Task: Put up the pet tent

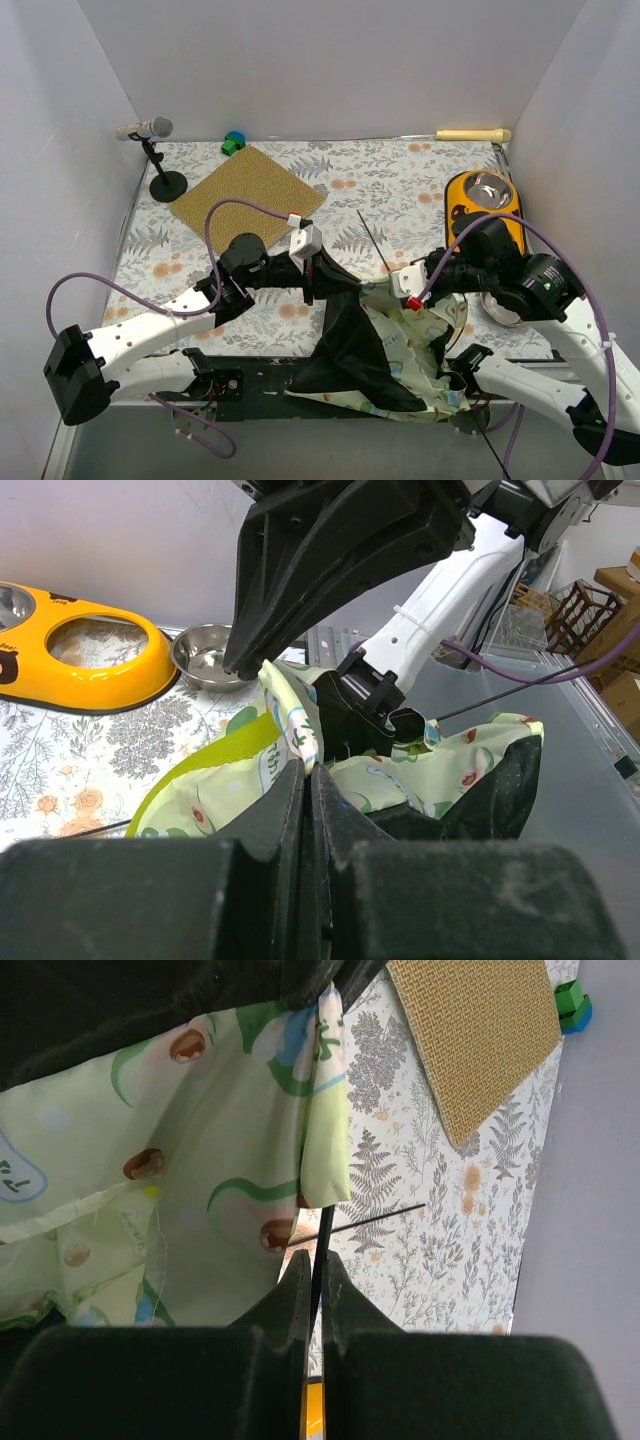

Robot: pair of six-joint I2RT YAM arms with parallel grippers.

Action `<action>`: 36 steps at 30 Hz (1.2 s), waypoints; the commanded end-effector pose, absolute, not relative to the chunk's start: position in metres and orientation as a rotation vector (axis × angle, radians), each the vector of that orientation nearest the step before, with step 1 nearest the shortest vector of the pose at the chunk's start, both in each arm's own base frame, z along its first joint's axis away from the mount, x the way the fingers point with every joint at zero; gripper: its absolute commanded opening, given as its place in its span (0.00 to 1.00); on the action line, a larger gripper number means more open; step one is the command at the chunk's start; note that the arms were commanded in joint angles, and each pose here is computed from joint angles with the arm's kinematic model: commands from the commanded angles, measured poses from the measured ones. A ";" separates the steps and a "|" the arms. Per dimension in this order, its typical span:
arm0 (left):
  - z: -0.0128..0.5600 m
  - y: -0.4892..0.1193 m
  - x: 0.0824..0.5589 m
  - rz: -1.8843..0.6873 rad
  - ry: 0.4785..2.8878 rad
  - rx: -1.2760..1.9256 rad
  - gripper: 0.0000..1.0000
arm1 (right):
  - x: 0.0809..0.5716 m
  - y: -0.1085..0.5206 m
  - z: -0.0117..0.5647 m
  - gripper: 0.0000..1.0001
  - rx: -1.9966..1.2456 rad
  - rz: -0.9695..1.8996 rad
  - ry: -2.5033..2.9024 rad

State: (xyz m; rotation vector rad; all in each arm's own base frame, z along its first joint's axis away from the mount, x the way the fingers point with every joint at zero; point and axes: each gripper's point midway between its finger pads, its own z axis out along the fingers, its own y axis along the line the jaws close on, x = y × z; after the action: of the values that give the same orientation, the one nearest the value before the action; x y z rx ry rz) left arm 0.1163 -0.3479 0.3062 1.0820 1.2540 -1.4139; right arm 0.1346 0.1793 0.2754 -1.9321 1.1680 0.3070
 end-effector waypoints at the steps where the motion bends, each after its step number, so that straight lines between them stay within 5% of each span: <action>1: 0.332 -0.349 0.114 -1.422 1.170 1.083 0.00 | 0.102 0.155 0.243 0.01 -2.152 0.392 1.248; 31: 0.335 -0.357 0.110 -1.437 1.162 1.106 0.01 | 0.101 0.175 0.265 0.01 -2.102 0.433 1.195; 34: 0.352 -0.350 0.106 -1.436 1.133 1.088 0.33 | 0.101 0.174 0.263 0.01 -2.108 0.427 1.194; 36: 0.366 -0.344 0.106 -1.421 1.121 1.052 0.41 | 0.101 0.174 0.263 0.01 -2.110 0.428 1.194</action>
State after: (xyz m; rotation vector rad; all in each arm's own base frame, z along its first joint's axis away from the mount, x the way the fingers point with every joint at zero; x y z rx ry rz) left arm 0.1123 -0.3561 0.3198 1.0968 1.2232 -1.4406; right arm 0.1265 0.1919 0.2921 -1.9530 1.1343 0.3544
